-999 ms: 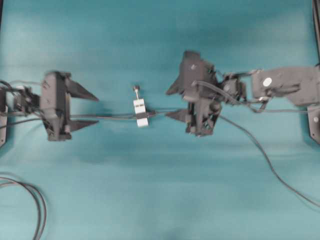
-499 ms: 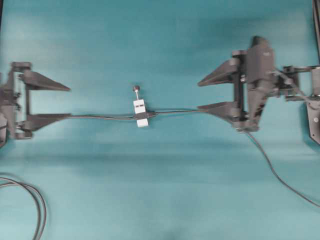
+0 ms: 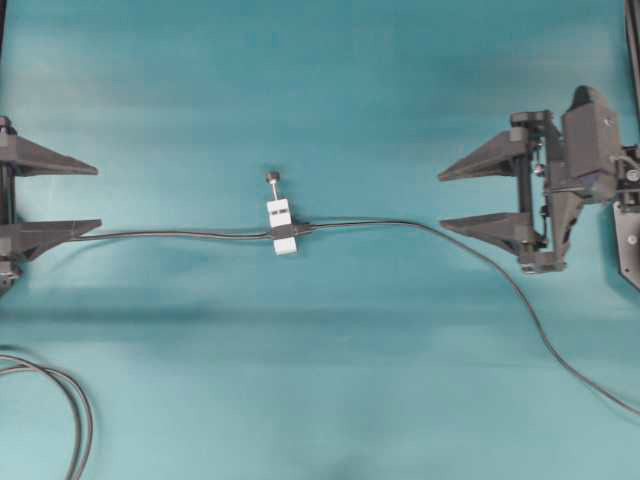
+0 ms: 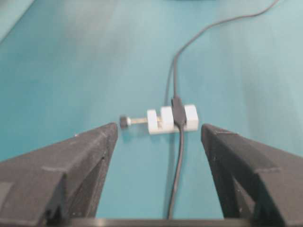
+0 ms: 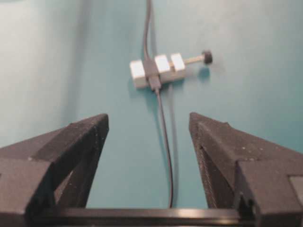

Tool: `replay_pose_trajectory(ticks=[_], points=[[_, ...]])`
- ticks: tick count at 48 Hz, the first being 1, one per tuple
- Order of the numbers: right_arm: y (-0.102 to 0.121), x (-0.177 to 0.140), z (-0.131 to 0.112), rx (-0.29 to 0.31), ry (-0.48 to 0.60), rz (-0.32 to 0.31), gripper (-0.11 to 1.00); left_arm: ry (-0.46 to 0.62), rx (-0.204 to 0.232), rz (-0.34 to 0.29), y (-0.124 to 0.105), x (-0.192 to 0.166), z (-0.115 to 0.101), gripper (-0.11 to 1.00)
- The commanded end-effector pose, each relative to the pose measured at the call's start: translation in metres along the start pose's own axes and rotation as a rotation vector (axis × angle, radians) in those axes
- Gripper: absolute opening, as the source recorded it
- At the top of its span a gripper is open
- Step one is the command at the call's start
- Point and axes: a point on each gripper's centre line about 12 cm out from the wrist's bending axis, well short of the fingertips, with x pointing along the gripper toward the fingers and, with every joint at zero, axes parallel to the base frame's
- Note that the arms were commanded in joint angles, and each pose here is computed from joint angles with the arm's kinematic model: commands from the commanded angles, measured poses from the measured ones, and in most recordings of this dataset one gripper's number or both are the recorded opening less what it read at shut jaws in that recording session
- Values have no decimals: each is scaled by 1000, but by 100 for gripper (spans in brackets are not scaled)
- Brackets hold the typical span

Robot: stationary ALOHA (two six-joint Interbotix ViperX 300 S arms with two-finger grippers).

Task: Insert the USB cable into the female connector supported by the left arm.

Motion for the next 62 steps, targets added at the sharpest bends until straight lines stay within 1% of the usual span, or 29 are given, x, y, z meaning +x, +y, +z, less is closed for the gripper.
replay_pose_trajectory(ticks=[1, 9, 15, 18, 23, 32, 42, 52, 62], points=[[1, -6, 4, -7, -35, 5, 72, 22, -36, 2, 0, 2, -1, 78], [1, -25, 4, -5, -89, 7, 72, 32, -106, 2, 0, 1, -6, 78], [1, -42, -1, -7, -121, 8, 72, 26, -140, 1, 0, 1, -7, 78], [2, -50, -2, -8, -139, 9, 72, 17, -149, 0, -1, 1, -8, 79], [2, -62, -1, -12, -162, 7, 72, -15, -149, -2, -1, 0, -8, 78], [0, -75, -5, -12, -142, -5, 71, -43, -136, -5, -1, -1, -13, 78], [0, -78, -7, -15, -130, -8, 71, -90, -129, -11, -2, -3, -14, 78], [0, -78, -6, -15, -135, -8, 71, -87, -129, -11, -2, -3, -16, 78], [0, -78, -7, -30, -132, -9, 71, -86, -129, -11, -2, -3, -16, 78]])
